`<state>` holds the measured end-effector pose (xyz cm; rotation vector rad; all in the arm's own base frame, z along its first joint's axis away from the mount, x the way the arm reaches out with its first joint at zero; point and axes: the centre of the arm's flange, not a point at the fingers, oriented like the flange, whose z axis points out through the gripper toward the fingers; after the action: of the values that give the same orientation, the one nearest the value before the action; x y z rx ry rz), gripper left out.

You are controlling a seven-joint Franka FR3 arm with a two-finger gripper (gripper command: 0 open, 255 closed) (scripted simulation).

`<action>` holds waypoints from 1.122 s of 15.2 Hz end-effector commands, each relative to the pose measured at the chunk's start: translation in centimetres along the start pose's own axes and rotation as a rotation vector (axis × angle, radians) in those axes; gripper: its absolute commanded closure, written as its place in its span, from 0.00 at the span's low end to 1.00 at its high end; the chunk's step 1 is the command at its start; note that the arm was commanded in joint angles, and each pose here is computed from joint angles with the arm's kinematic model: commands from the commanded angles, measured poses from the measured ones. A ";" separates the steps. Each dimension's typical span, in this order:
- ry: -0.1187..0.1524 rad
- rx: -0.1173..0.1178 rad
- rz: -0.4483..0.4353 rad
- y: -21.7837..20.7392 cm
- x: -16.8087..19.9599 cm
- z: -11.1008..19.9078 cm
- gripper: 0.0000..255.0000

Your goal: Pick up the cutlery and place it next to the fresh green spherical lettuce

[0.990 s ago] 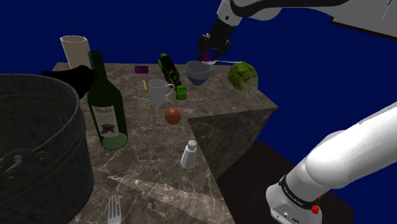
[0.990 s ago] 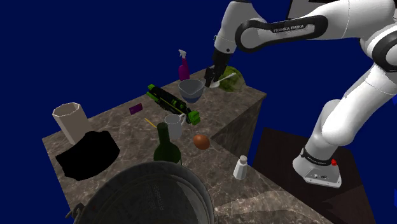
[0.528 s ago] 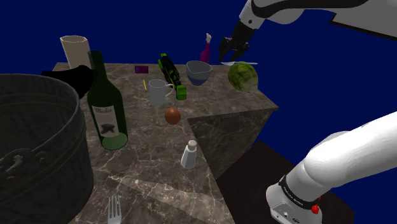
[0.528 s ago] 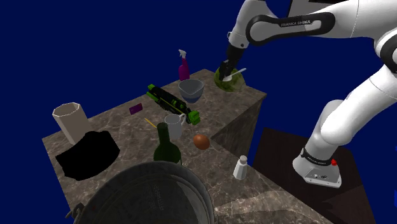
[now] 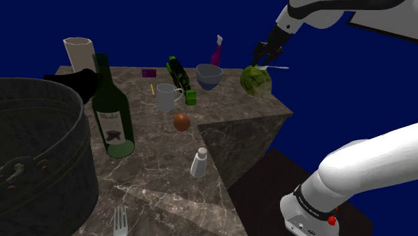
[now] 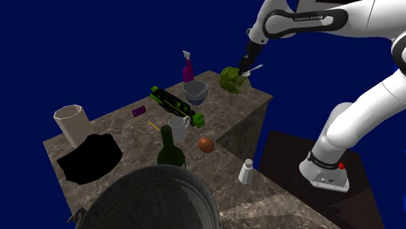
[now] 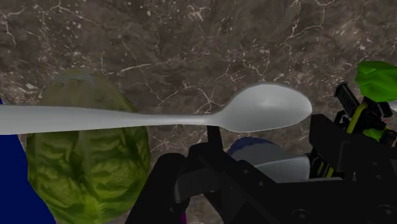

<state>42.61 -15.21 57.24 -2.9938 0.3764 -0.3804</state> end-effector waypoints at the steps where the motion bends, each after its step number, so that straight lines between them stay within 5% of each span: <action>1: 0.000 0.000 -0.002 2.5 -0.3 -0.5 1.00; 3: 0.000 0.000 -0.002 5.5 -0.8 -1.0 1.00; 17: 0.000 0.000 -0.002 6.4 -2.5 6.2 1.00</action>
<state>40.34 -20.35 50.39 -2.9944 0.3733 -0.3793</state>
